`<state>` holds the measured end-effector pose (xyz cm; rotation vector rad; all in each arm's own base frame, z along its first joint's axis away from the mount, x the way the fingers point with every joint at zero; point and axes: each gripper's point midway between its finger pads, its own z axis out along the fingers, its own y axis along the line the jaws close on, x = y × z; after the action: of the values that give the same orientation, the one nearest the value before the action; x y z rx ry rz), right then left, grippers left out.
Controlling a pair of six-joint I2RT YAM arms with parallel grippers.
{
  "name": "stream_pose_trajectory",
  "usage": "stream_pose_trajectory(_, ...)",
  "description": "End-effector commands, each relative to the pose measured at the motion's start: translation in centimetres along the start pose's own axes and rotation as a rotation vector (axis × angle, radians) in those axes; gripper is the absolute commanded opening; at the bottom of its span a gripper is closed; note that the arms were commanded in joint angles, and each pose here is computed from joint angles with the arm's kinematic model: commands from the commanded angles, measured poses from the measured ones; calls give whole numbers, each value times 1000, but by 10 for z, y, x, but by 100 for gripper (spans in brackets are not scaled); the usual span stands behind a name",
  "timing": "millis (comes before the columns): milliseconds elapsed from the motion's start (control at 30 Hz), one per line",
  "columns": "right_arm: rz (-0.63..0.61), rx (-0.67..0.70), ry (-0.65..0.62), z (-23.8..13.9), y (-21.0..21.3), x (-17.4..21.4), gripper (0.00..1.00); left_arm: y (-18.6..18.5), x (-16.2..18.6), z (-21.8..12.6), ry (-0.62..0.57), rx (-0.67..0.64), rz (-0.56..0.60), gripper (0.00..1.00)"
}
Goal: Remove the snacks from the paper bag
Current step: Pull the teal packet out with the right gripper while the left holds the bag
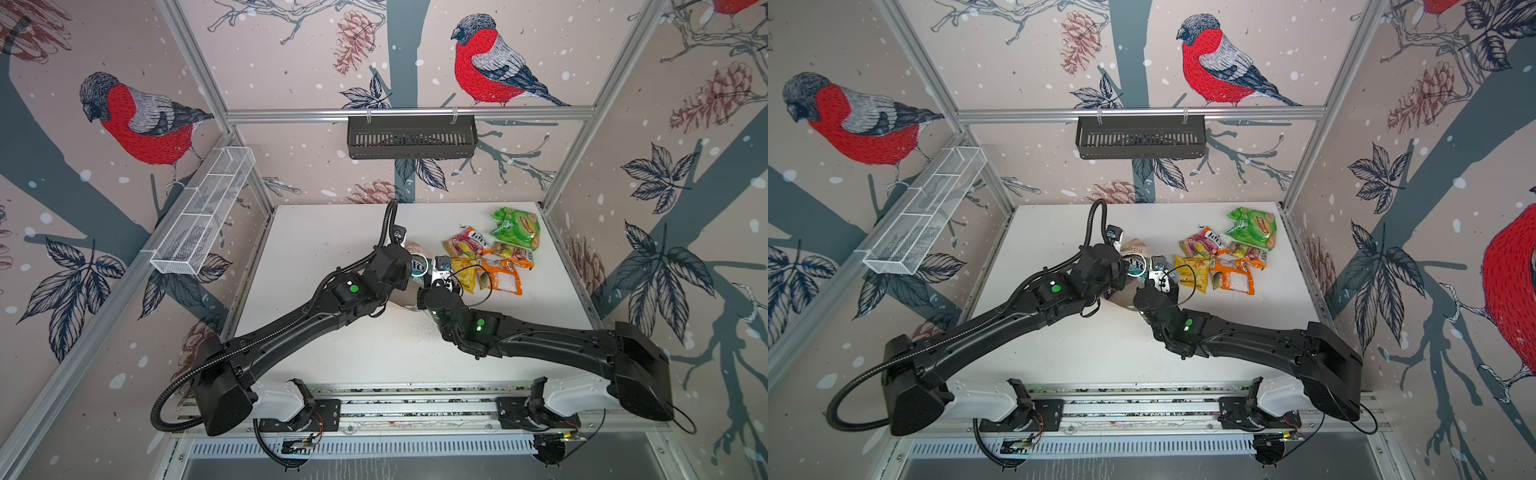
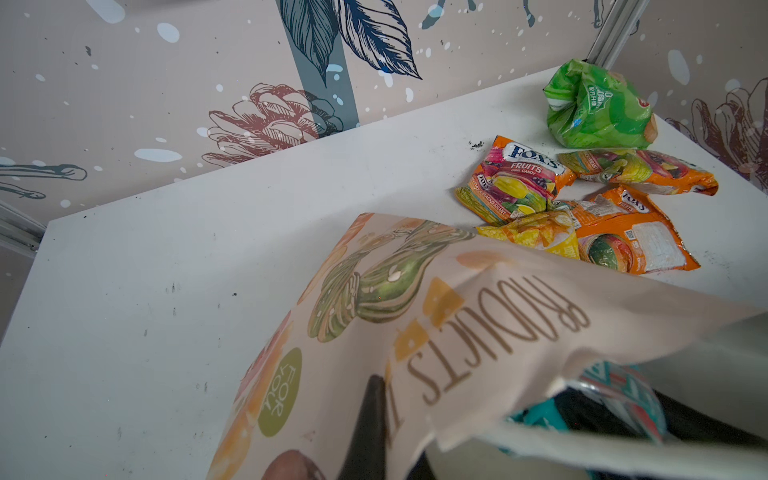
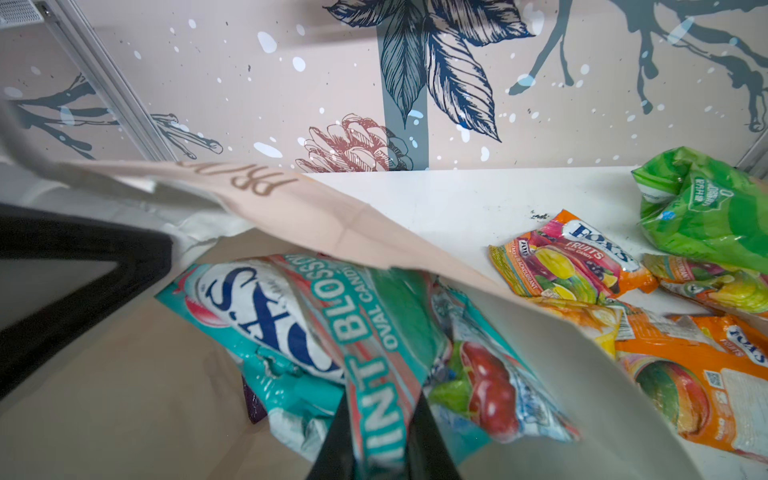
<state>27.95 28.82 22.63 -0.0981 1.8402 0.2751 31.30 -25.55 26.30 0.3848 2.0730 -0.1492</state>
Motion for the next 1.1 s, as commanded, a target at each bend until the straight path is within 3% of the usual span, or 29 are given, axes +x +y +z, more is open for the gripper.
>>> stream_pose_trajectory(0, 80, 56, -125, -7, -9, -32, 1, 12, 6, -3, 42, -53, 22, 0)
stream_pose_trajectory(500, 73, 18, -154, -14, -5, -36, 1, 13, -4, 9, 91, -78, 29, 0)
stream_pose_trajectory(1067, 85, -9, -314, -34, -14, -47, 0, 17, -6, 18, 149, 4, -4, 0)
